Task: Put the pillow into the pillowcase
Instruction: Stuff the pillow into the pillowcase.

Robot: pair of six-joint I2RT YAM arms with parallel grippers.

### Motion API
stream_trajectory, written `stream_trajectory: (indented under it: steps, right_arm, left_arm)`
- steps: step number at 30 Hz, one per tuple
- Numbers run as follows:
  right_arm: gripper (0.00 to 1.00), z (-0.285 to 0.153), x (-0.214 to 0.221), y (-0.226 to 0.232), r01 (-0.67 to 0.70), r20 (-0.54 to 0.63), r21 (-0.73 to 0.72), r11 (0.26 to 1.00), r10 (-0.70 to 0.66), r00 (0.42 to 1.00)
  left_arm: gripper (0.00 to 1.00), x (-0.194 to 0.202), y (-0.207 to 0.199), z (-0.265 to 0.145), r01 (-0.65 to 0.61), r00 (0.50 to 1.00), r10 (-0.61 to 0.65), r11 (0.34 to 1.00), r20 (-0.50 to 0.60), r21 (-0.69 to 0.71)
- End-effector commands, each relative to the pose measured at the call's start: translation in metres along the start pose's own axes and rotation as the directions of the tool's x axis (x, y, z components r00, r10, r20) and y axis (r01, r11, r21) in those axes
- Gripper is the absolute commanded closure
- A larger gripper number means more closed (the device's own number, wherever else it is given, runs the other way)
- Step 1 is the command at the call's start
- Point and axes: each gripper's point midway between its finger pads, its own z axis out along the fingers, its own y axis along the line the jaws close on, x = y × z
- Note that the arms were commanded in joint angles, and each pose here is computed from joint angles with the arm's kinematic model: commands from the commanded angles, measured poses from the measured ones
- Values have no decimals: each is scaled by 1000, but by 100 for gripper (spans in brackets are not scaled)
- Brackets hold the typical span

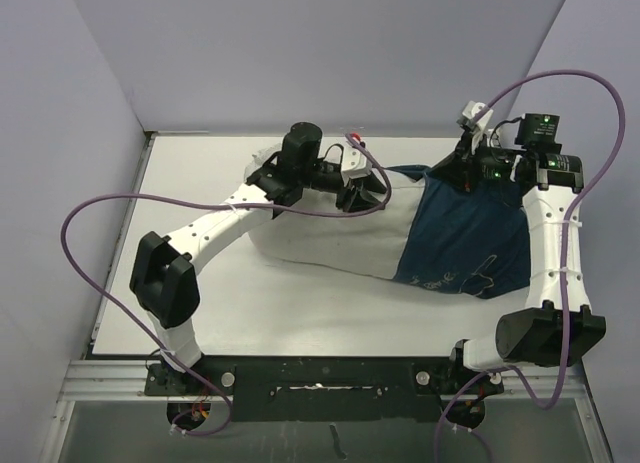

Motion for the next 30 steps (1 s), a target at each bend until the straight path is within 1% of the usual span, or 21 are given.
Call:
stream_trajectory:
  steps: [1,3,4,5,7,8,9,11,13,15,18,20,22,23,25,27,29,30]
  right_arm:
    - [100,-4,-46,1,53,149,-29,998,-48,988]
    - [100,-1,-52,2,29,174,-55,998,-19,985]
    - [100,2,-56,3,17,186,-72,997,-3,982]
    - [100,7,-61,7,1,196,-97,995,18,980]
    - [100,19,-74,17,-7,216,-149,989,40,976]
    - [100,26,-82,25,-6,228,-175,985,46,973]
    - [100,32,-90,29,2,244,-192,981,46,969]
    - [100,41,-107,36,-9,280,-219,976,71,957]
    - [100,47,-117,32,-49,306,-236,971,122,944]
    - [100,52,-117,27,-89,307,-234,968,160,938]
    - [100,63,-110,18,-154,299,-232,961,221,928]
    - [100,69,-112,14,-188,308,-241,952,259,915]
    - [100,74,-121,7,-196,330,-237,952,268,905]
    - [100,72,-127,0,-208,336,-231,950,278,900]
    - [100,71,-131,-18,-224,345,-184,957,277,897]
    - [100,73,-117,-35,-265,314,-153,952,301,900]
    - [100,77,-97,-47,-312,268,-122,942,334,904]
    - [100,84,-84,-48,-332,234,-117,936,351,907]
  left_arm:
    - [63,28,1,14,-41,997,41,999,-60,10]
    - [64,48,17,22,-44,994,38,998,-103,-54]
    - [68,55,27,26,-41,993,30,995,-113,-96]
    - [75,63,37,32,-31,994,17,992,-108,-123]
    - [86,65,55,46,-14,999,6,987,-49,-159]
    - [91,75,60,58,25,999,-28,988,-20,-155]
    - [94,76,64,67,66,998,-64,987,18,-145]
    - [99,83,69,84,150,986,-139,982,93,-118]
    - [100,98,72,95,240,964,-223,965,147,-108]
    - [100,120,69,104,322,936,-301,942,181,-99]
    - [100,137,51,122,358,917,-333,930,220,-83]
    - [100,129,42,132,346,909,-319,936,268,-59]
    - [100,99,39,136,303,901,-275,952,335,-33]
    - [100,84,37,134,252,908,-230,968,351,-16]
    - [100,61,46,126,229,899,-197,973,391,-36]
    - [100,44,53,111,182,894,-153,983,421,-30]
    - [100,47,67,99,172,902,-134,983,409,-57]
    - [100,52,73,95,181,897,-139,982,420,-60]
